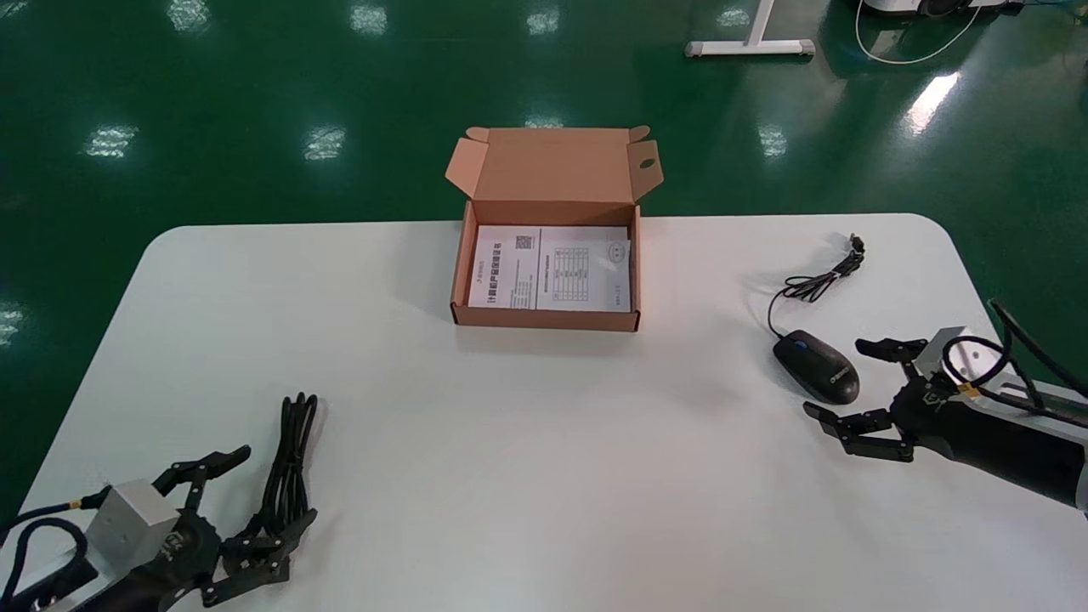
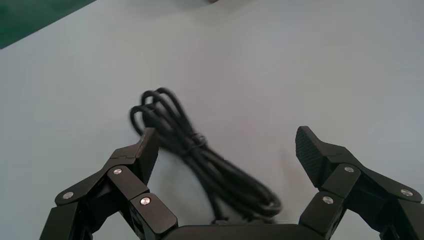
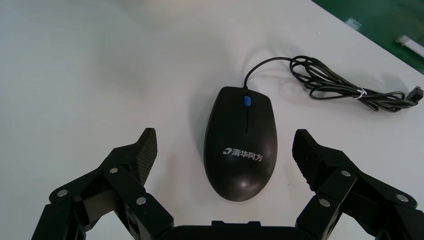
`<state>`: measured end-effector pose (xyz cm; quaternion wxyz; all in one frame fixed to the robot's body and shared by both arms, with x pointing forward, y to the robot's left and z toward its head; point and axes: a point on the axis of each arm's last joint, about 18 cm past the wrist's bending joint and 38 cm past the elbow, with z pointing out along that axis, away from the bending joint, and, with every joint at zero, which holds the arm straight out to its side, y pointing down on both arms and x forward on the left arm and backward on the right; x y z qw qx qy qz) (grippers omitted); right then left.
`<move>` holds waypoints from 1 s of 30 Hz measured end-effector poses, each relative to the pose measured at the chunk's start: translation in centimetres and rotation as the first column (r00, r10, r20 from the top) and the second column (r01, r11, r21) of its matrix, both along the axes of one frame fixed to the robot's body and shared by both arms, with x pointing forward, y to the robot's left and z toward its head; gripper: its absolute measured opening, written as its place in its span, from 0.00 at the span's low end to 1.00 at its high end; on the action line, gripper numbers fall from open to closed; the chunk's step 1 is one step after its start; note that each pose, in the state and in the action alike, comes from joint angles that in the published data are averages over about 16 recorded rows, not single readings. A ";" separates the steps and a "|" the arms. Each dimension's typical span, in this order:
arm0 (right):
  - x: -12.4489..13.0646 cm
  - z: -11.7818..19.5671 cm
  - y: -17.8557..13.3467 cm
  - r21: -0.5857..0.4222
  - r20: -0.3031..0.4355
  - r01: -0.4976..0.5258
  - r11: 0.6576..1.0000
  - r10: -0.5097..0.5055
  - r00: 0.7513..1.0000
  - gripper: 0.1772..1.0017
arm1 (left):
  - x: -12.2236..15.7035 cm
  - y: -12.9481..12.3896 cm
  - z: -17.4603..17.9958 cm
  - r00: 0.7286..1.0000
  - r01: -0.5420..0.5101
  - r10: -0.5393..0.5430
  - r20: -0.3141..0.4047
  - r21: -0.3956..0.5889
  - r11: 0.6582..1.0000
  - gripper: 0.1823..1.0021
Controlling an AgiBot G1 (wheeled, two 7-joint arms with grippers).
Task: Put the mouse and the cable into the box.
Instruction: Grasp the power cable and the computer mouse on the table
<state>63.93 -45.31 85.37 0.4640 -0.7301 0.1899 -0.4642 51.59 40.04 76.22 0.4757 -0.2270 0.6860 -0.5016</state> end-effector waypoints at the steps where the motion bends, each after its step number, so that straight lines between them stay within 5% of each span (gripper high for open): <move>1: 0.2 -0.1 0.0 0.004 0.000 0.005 1.000 -0.005 1.000 1.00 | -0.1 0.1 -0.1 1.000 -0.006 0.006 0.001 -0.002 1.000 1.00; 30: 3.2 -0.8 0.9 0.039 -0.023 0.051 0.998 -0.050 0.998 1.00 | -1.1 -0.2 -3.7 0.997 -0.075 0.073 -0.032 -0.039 0.996 1.00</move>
